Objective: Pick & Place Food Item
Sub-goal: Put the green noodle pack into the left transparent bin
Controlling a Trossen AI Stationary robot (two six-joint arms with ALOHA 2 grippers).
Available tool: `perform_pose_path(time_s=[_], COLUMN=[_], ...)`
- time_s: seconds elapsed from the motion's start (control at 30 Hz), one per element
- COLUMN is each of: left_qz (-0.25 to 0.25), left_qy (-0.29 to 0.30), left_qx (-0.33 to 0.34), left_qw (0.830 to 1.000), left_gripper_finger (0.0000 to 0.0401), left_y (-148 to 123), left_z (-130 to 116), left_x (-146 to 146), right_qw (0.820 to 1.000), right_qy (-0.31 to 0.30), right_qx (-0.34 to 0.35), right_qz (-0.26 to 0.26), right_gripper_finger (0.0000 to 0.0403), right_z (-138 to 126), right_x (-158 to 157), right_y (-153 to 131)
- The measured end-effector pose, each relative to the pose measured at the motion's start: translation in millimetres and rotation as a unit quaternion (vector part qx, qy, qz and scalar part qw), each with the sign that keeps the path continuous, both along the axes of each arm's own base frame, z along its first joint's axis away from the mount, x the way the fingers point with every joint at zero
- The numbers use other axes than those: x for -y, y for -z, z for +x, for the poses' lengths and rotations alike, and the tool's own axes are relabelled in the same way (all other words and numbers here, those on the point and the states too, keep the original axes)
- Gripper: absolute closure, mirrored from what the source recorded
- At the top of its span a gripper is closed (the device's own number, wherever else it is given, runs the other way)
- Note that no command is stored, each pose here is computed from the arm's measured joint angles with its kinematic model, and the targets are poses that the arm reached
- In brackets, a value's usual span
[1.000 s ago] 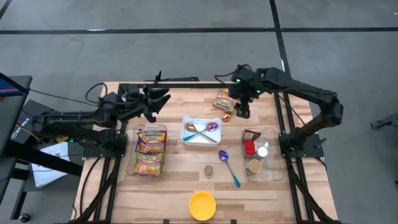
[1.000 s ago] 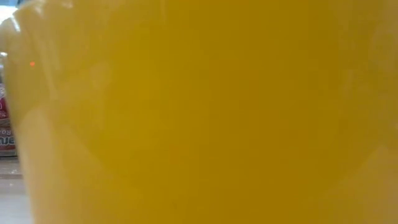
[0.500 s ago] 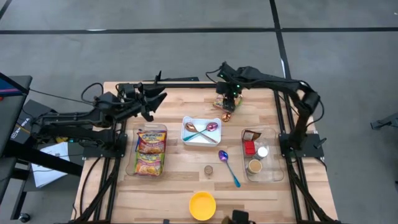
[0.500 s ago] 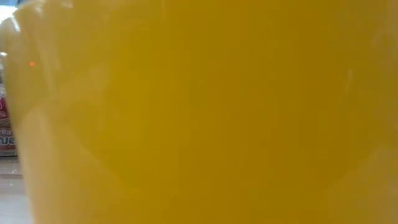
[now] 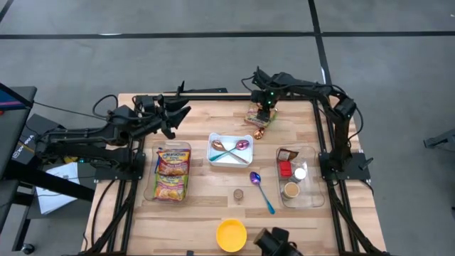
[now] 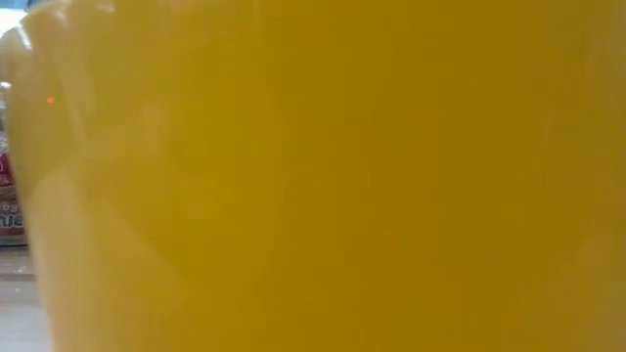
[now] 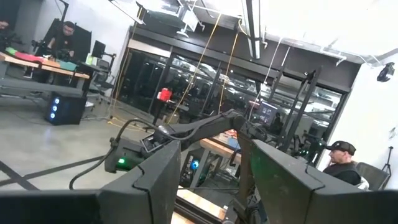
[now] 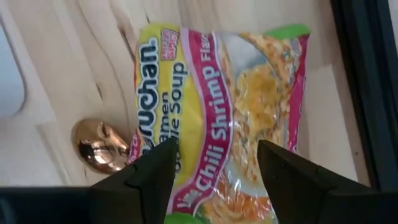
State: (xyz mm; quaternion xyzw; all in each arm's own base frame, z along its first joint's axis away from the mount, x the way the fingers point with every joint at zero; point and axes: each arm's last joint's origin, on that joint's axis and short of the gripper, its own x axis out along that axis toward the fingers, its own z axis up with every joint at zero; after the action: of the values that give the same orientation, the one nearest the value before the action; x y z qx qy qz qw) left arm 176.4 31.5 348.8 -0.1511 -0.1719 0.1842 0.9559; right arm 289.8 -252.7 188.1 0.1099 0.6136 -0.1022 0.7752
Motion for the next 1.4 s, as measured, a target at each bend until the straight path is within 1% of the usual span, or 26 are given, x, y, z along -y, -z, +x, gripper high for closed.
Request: perform_pose_path(time_s=[0.23,0.47,0.63,1.0,1.1,1.27,1.3,1.4], left_qz=[0.001,-0.002,-0.002,-0.001,-0.009,-0.014,-0.014,-0.013], left_qy=[0.0,0.001,0.001,0.006,0.008,0.011,0.013,0.016], left_qx=[-0.001,0.001,0.001,0.002,0.006,0.008,0.008,0.01], left_qw=[1.0,1.0,1.0,1.0,1.0,1.0,1.0,1.0], left_gripper_finger=[0.0214,0.0214,0.0214,0.0214,0.0214,0.0214,0.0214,0.0214], left_y=[0.1,0.1,0.1,0.0,-0.1,0.0,0.0,-0.5], left_z=[0.0,0.0,0.0,0.1,0.1,0.2,0.3,0.2], left_x=[0.0,0.0,0.0,0.3,0.3,0.6,1.1,1.8], right_qw=[1.0,0.999,1.0,1.0,1.0,1.0,1.0,0.999], right_qy=[-0.019,-0.023,-0.022,-0.021,-0.023,-0.024,-0.026,-0.03], right_qx=[0.011,0.022,0.009,-0.002,-0.003,0.001,0.003,0.014], right_qz=[-0.012,-0.021,-0.009,0.005,0.003,0.0,0.0,-0.002], right_gripper_finger=[0.0208,0.0253,0.0281,0.0291,0.0314,0.0384,0.0391,0.0393], right_z=[7.1,10.8,6.4,-1.3,-0.1,0.7,0.9,0.8], right_x=[-4.0,-4.8,-8.2,-14.8,-15.9,-15.4,-15.3,-15.9], right_y=[-0.6,0.0,8.7,23.1,23.9,24.6,24.7,19.5])
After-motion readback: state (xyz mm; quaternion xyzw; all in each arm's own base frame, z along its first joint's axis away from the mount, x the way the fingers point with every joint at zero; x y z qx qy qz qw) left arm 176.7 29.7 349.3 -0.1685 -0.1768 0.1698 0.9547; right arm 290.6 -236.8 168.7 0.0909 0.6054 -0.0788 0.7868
